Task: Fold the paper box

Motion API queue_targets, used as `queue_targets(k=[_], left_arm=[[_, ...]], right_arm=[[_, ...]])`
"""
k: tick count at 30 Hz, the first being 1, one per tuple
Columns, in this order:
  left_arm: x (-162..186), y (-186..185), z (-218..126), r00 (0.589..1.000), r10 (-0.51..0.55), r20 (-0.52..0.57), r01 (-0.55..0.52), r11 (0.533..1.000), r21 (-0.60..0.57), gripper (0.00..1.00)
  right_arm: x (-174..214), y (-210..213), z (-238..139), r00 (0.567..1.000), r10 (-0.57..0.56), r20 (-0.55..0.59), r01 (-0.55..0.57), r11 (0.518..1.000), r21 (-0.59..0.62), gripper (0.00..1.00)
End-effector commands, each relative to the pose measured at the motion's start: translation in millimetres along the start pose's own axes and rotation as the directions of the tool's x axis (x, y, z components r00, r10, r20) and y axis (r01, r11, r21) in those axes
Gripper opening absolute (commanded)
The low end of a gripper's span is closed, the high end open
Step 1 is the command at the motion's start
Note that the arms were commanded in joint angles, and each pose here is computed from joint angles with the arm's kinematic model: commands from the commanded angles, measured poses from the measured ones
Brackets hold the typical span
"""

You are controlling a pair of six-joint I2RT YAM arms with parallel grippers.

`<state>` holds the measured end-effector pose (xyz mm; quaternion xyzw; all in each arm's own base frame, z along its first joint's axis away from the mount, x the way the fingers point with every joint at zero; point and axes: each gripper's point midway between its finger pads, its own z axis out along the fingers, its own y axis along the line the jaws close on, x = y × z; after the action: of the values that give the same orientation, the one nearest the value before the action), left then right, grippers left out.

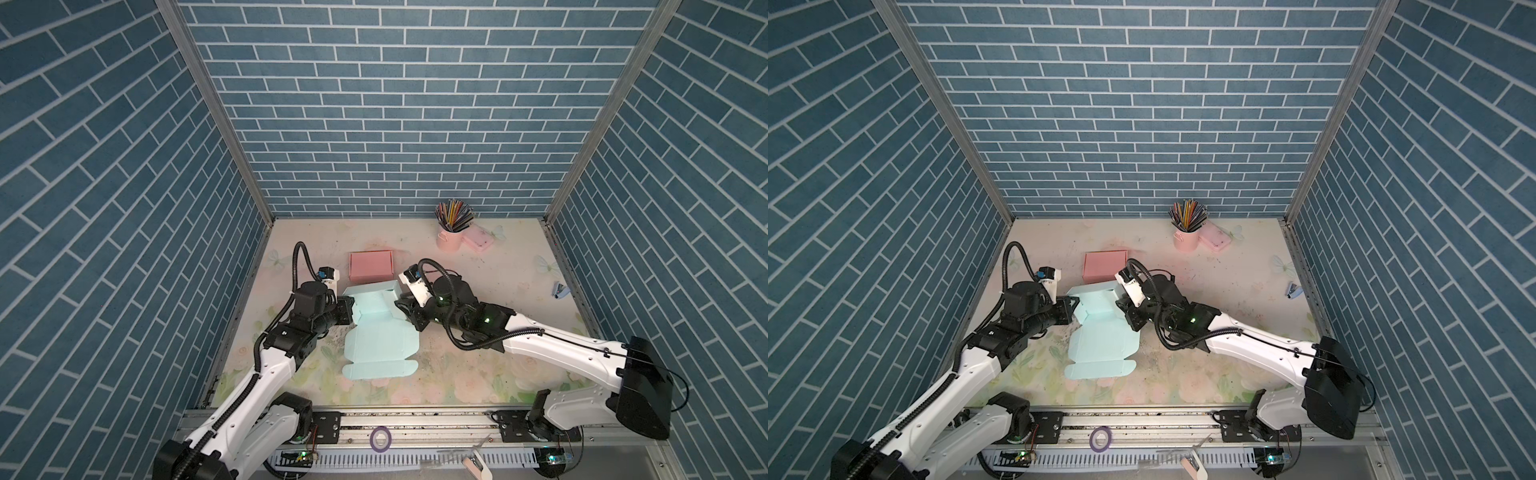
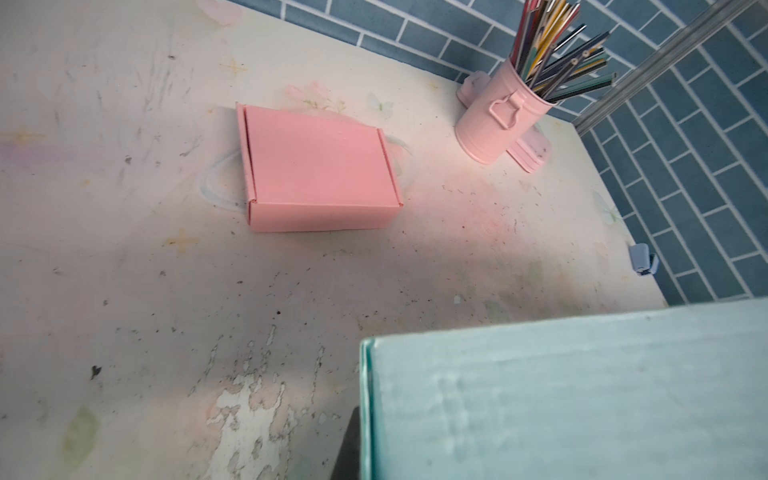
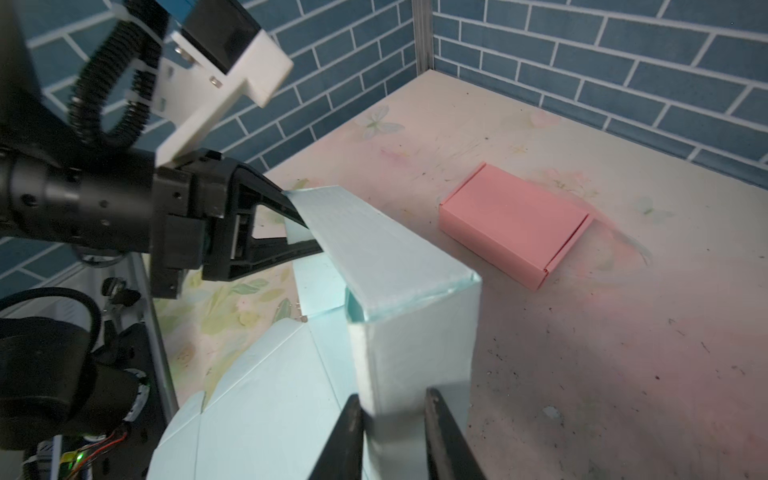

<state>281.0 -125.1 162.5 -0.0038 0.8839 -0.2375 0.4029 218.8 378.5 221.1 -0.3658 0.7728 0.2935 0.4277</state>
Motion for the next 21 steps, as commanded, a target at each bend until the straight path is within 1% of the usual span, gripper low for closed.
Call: queue_targets(k=[1, 6, 10, 14, 17, 21], left_arm=[[-16, -13, -8, 0.999, -0.001, 0.051, -0.001, 0.999, 0.041, 0.0], [-22, -13, -6, 0.997, -0.02, 0.076, 0.019, 1.0, 0.017, 0.0], [-25, -15, -3, 0.997, -0.018, 0.077, 0.018, 1.0, 0.01, 0.0], [-24, -18, 3, 0.998, -0.01, 0.068, 0.01, 1.0, -0.003, 0.0], [-22, -18, 7, 0.998, -0.011, 0.066, 0.012, 1.0, -0.016, 0.0], [-19, -23, 13, 0.997, -0.02, 0.073, 0.02, 1.0, -0.003, 0.0]], right_arm=[[8, -22, 9, 0.999, 0.019, -0.046, -0.012, 0.986, 0.164, 0.27], [14, -38, 22, 0.997, 0.026, -0.075, -0.001, 0.95, 0.311, 0.26], [9, -39, 28, 0.996, -0.004, -0.085, 0.034, 0.935, 0.354, 0.22], [-1, -44, 27, 0.995, -0.052, -0.091, 0.085, 0.904, 0.418, 0.16], [-3, -50, 27, 0.989, -0.086, -0.116, 0.131, 0.872, 0.472, 0.16], [2, -57, 32, 0.985, -0.098, -0.143, 0.158, 0.847, 0.508, 0.16]])
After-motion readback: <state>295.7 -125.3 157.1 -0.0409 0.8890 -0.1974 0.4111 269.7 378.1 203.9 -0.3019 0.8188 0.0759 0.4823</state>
